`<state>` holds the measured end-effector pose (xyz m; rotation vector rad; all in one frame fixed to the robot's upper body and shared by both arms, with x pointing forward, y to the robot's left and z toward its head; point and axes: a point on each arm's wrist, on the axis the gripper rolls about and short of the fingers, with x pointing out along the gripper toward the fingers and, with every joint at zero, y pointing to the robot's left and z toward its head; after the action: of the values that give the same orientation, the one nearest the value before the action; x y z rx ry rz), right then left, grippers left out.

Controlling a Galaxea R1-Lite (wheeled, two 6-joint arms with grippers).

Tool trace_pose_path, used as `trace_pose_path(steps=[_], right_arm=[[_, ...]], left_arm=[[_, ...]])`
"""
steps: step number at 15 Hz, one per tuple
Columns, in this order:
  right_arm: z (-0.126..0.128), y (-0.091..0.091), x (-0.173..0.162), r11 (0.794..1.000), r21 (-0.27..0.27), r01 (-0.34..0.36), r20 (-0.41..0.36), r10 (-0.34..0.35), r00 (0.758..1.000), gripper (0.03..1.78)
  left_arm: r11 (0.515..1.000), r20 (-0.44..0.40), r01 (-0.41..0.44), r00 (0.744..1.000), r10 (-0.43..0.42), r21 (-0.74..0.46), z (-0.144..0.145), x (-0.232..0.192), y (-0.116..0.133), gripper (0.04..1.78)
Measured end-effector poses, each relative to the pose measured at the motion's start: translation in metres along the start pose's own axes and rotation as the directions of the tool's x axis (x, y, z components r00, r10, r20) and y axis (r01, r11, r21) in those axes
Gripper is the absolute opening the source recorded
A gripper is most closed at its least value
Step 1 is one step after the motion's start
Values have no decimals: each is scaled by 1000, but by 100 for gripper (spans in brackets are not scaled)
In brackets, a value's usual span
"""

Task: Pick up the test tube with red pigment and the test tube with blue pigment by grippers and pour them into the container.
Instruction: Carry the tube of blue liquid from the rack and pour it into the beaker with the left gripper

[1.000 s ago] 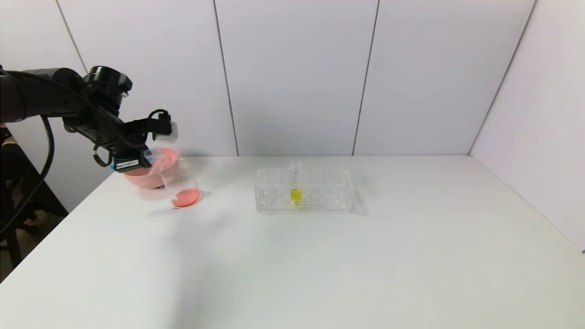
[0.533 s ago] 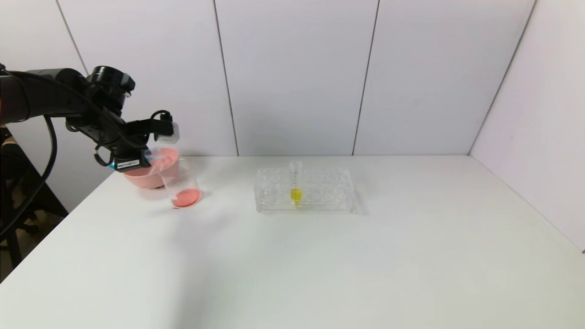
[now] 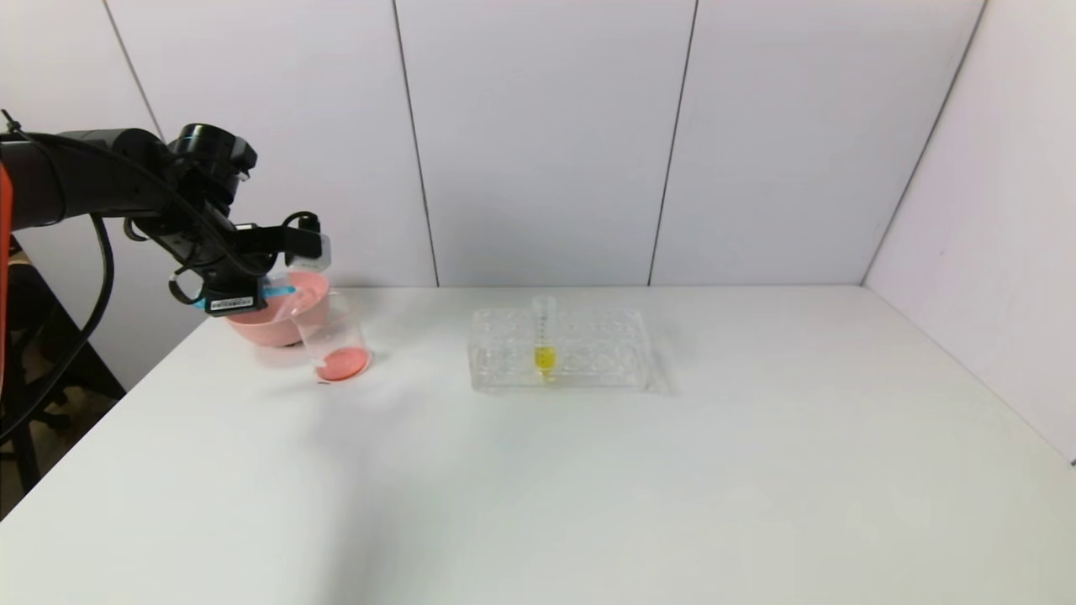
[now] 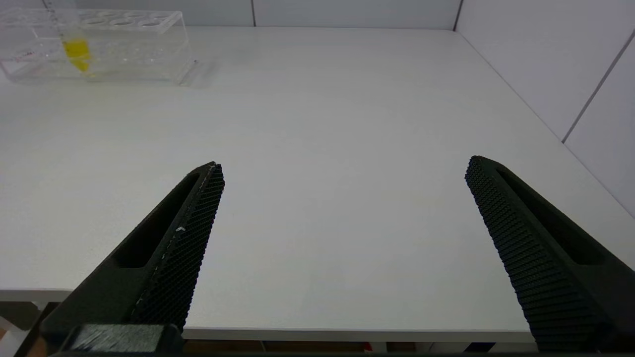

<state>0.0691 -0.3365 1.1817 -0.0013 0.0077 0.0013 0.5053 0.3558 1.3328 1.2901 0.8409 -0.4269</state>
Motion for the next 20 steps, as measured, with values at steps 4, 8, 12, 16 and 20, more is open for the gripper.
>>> trace_pose_path(steps=[4, 8, 12, 16, 20], right_arm=[[0, 0, 0, 1000, 0, 0, 0, 0, 1000, 177], [0, 0, 0, 1000, 0, 0, 0, 0, 1000, 177], [0, 0, 0, 1000, 0, 0, 0, 0, 1000, 177], [0, 0, 0, 1000, 0, 0, 0, 0, 1000, 177], [0, 0, 0, 1000, 0, 0, 0, 0, 1000, 177]], left_arm=[[999, -24, -7, 1000, 8, 41, 3, 0, -1, 46], [997, -40, -16, 999, 19, 77, 6, 0, -1, 46], [988, -72, -21, 997, 32, 156, 6, -1, 0, 46], [981, -79, -24, 996, 40, 194, 7, -1, 0, 46], [975, -104, -36, 993, 60, 220, 13, -3, 0, 46]])
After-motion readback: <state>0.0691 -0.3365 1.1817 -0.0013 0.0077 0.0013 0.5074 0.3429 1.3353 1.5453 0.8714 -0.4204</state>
